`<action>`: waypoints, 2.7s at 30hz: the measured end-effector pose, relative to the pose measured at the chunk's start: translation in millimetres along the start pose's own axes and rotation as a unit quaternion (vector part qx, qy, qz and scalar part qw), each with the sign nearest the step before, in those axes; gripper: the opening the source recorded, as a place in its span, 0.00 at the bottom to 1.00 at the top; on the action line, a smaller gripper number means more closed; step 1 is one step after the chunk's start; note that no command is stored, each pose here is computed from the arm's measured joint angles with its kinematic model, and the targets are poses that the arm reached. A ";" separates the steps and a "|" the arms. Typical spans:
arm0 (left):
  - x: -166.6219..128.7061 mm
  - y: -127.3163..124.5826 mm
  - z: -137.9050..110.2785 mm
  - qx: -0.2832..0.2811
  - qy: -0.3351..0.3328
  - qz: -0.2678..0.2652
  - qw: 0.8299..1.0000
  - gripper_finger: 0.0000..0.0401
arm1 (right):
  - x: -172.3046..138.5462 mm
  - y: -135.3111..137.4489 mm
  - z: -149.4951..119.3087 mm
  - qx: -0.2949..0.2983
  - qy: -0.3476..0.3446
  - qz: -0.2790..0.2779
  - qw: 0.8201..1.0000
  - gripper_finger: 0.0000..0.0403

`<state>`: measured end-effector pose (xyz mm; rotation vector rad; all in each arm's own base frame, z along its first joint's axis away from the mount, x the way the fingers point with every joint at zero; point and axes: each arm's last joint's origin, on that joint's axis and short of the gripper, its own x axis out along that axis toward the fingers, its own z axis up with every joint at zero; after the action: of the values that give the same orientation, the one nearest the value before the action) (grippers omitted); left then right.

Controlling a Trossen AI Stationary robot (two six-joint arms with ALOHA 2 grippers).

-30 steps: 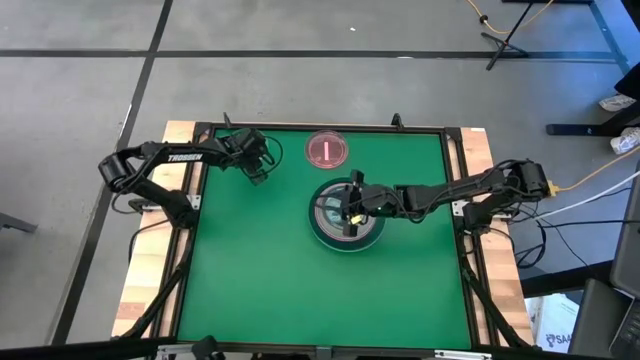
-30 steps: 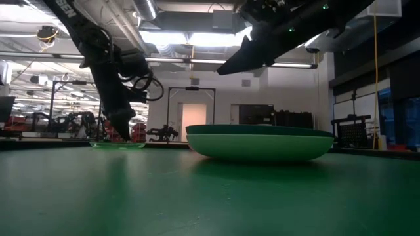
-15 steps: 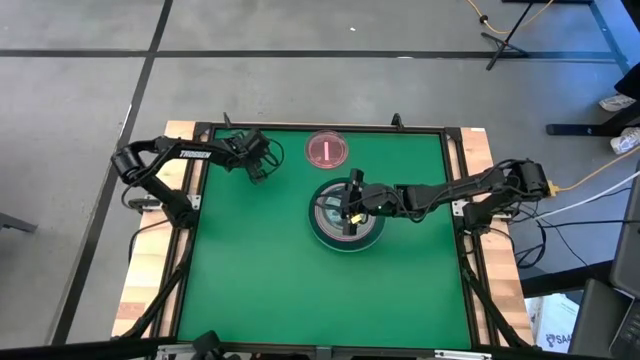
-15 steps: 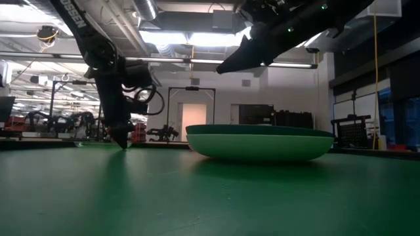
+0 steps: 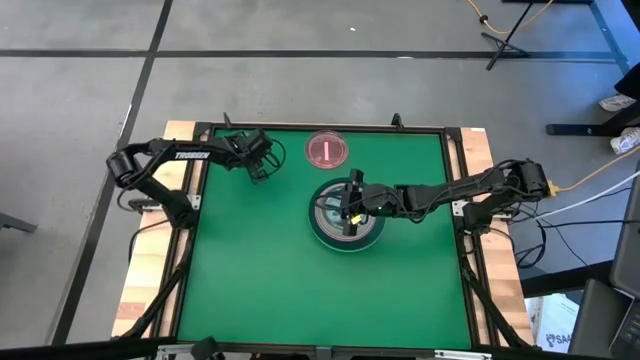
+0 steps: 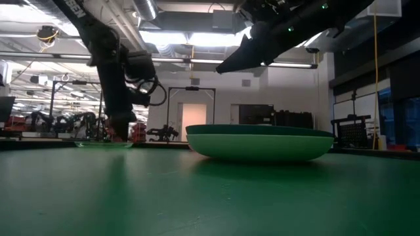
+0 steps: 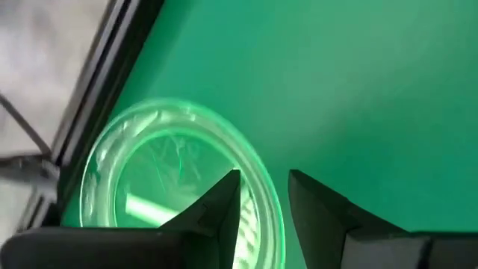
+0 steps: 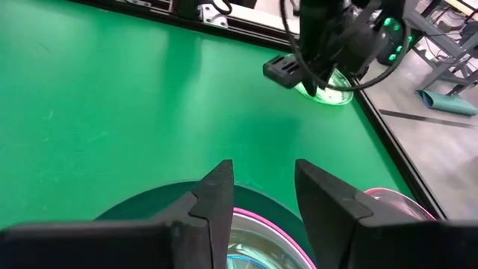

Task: Stack plastic plates
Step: Stack the green plate on top of the blue plate

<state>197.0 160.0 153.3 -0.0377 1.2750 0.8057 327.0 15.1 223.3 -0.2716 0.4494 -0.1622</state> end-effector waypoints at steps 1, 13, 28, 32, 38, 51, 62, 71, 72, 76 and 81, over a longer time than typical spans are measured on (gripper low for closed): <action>-2.9 0.9 -0.4 -0.007 0.007 -0.001 1.000 0.27 | 0.0 0.0 0.0 0.000 0.000 0.000 1.000 0.34; 3.0 7.4 -22.5 -0.062 0.053 -0.057 0.995 0.27 | 0.0 0.2 -1.3 -0.002 0.006 0.001 1.000 0.34; 15.6 16.1 -26.1 -0.055 0.039 -0.015 0.998 0.27 | 0.0 0.1 -1.1 -0.002 0.005 0.001 1.000 0.34; 6.7 12.9 -18.6 -0.047 0.030 -0.032 0.998 0.27 | 0.0 0.1 -1.2 -0.002 0.006 0.001 1.000 0.34; -5.7 10.1 -4.9 -0.064 0.019 0.025 0.997 0.27 | 0.0 0.2 -1.4 -0.002 0.007 0.002 1.000 0.34; 9.0 21.1 -18.3 -0.092 0.037 0.001 0.995 0.27 | 0.0 0.1 -0.9 -0.001 0.005 0.002 1.000 0.34; 20.3 25.8 -29.7 -0.089 0.028 -0.018 0.995 0.27 | 0.0 -0.2 0.9 0.001 -0.004 0.000 1.000 0.34; 25.6 32.9 -34.4 -0.084 0.020 -0.024 0.996 0.15 | 0.0 -0.1 0.7 -0.012 -0.003 0.000 1.000 0.34; 25.6 32.8 -34.5 -0.082 0.020 -0.025 0.996 0.12 | 0.0 -0.1 0.7 -0.019 -0.003 0.000 1.000 0.34; 25.4 32.5 -34.4 -0.080 0.018 -0.032 0.996 0.02 | -0.1 -0.9 0.7 -0.021 -0.001 -0.014 1.000 0.34; 18.9 25.7 -30.7 -0.052 0.029 -0.031 0.998 0.01 | -0.1 -2.2 1.3 -0.020 -0.001 -0.032 0.999 0.34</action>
<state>158.5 174.8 137.3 -0.1845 1.2789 0.8217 327.2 13.3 225.1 -0.3250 0.4427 -0.2148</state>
